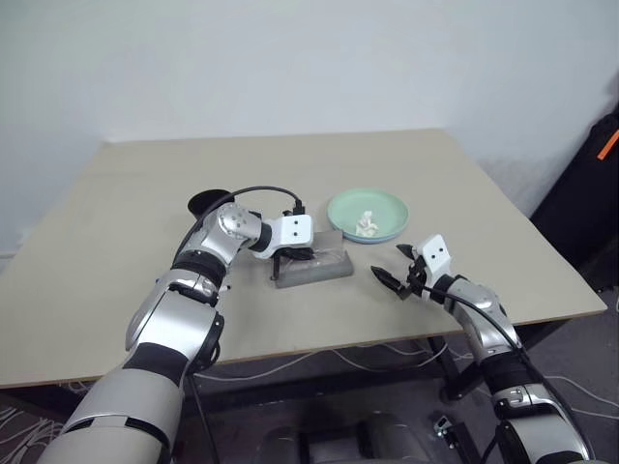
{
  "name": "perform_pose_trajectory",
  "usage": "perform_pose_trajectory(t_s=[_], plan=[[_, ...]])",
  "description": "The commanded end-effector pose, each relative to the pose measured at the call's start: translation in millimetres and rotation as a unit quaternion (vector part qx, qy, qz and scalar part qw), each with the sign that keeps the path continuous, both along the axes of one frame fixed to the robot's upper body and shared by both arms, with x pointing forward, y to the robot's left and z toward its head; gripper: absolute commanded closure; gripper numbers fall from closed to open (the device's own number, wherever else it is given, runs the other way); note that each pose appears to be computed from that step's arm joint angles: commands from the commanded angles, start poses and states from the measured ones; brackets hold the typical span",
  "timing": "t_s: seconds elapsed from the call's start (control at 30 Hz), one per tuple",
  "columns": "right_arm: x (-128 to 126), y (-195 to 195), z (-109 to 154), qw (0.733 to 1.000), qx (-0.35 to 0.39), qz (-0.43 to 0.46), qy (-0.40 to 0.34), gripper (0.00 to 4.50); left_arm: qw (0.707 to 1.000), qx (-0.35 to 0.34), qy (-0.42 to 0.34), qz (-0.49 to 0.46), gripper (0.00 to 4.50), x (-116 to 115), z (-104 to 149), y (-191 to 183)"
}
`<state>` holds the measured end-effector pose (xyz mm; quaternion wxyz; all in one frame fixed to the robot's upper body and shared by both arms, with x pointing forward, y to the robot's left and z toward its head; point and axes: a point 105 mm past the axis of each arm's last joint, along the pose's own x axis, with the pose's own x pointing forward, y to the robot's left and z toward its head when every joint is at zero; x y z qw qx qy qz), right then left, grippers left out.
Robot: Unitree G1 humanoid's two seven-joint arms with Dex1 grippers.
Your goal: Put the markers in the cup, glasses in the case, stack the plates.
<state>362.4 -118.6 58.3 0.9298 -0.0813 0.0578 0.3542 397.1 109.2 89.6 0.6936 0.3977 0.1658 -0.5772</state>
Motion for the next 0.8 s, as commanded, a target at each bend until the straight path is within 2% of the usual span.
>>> perform_pose_trajectory(t_s=[0.03,0.37,0.53,0.67,0.8], plan=[[3.7,2.3,20.1,0.999,0.009,0.000,-0.035,0.00,0.998,-0.022,0.064,0.008,4.47,-5.5,2.5,0.8],[5.6,5.3,20.2,0.999,0.010,0.002,-0.035,0.00,0.988,-0.007,0.153,-0.012,4.47,-24.1,-3.6,14.9],[5.5,7.5,19.7,0.999,0.010,0.005,-0.035,0.00,0.994,-0.002,0.108,0.004,4.47,-16.5,-6.3,15.1],[5.1,8.6,19.0,0.999,0.010,0.006,-0.034,0.00,0.996,-0.030,0.076,0.035,3.55,-4.8,0.8,9.3],[4.7,9.3,18.7,0.999,0.011,0.007,-0.033,0.00,0.997,-0.043,0.051,0.042,2.13,1.4,8.3,5.2]])
